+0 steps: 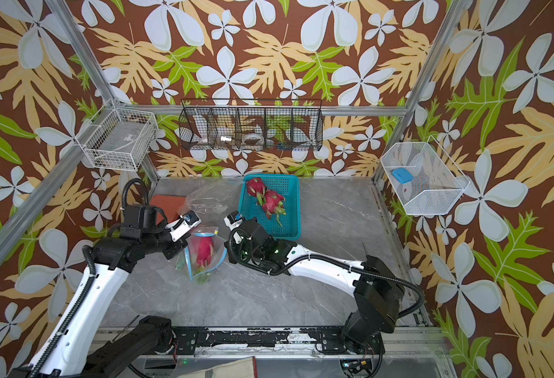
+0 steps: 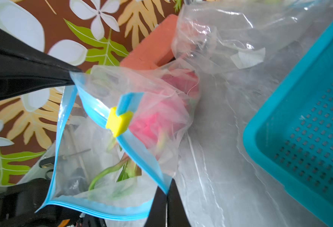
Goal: Open the zip-top bag and take out the dragon fruit
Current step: Open the zipper of the food storage bag at the center of the board.
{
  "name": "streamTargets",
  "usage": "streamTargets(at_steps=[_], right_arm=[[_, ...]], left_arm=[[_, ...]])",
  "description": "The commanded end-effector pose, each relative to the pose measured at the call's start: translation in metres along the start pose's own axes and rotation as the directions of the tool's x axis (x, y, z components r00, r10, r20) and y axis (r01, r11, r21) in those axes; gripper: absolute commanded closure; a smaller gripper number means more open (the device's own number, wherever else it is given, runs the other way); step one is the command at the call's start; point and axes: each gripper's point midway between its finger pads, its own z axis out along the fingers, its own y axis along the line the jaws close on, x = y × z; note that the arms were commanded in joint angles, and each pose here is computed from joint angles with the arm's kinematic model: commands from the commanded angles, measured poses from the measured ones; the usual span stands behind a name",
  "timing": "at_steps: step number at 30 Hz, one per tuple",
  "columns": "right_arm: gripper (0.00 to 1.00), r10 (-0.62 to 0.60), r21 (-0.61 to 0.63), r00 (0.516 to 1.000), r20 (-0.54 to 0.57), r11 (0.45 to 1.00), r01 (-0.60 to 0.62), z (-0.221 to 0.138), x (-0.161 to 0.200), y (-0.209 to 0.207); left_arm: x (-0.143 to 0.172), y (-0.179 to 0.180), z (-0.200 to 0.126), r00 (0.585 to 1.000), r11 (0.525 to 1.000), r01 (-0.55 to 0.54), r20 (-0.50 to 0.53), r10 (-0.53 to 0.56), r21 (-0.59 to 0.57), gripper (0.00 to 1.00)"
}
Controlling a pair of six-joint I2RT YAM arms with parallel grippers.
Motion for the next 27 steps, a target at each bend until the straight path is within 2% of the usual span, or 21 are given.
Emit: streamTargets(at_steps=[1,3,4,7,13,16,21,24,27], right_arm=[[0.85,-0.032,0.188,0.998,0.051,0.982,0.022,-0.017,-0.002,-0.035],[0.73,-0.064,0.252,0.990,0.125,0.967,0.031,-0.039,-0.010,-0.039],[0.68,-0.105,0.234,0.980,0.166,0.970,0.064,-0.049,-0.013,-0.028],[0.63,-0.222,0.163,0.936,0.274,0.970,0.182,-0.075,-0.018,0.015],[0.73,-0.203,0.045,0.959,0.199,0.979,0.198,-0.049,-0.005,0.040],[0.73,-0.207,0.008,0.967,0.147,0.978,0.208,-0.024,0.002,0.050],[0.67,-0.165,0.010,0.986,0.025,0.986,0.165,0.024,0.020,0.035],[0.60,-0.135,0.013,0.991,-0.028,0.991,0.135,0.045,0.032,0.023],[0.54,-0.158,-0.033,0.986,-0.062,0.987,0.156,0.056,0.044,0.026]], left_arm=[[-0.025,-0.012,0.009,0.989,0.992,0.059,0.130,-0.074,0.110,1.00],[-0.032,-0.015,0.016,0.981,0.983,0.090,0.155,-0.115,0.160,1.00],[-0.036,-0.014,0.020,0.978,0.980,0.106,0.160,-0.133,0.168,1.00],[-0.044,-0.008,0.030,0.973,0.976,0.130,0.164,-0.160,0.177,1.00],[-0.049,-0.010,0.033,0.973,0.968,0.139,0.154,-0.172,0.207,1.00],[-0.051,-0.013,0.032,0.973,0.967,0.135,0.153,-0.170,0.217,1.00],[-0.058,-0.013,0.026,0.971,0.966,0.133,0.164,-0.172,0.221,1.00],[-0.062,-0.015,0.023,0.972,0.963,0.131,0.163,-0.171,0.234,1.00],[-0.067,-0.018,0.019,0.970,0.962,0.124,0.174,-0.169,0.242,1.00]])
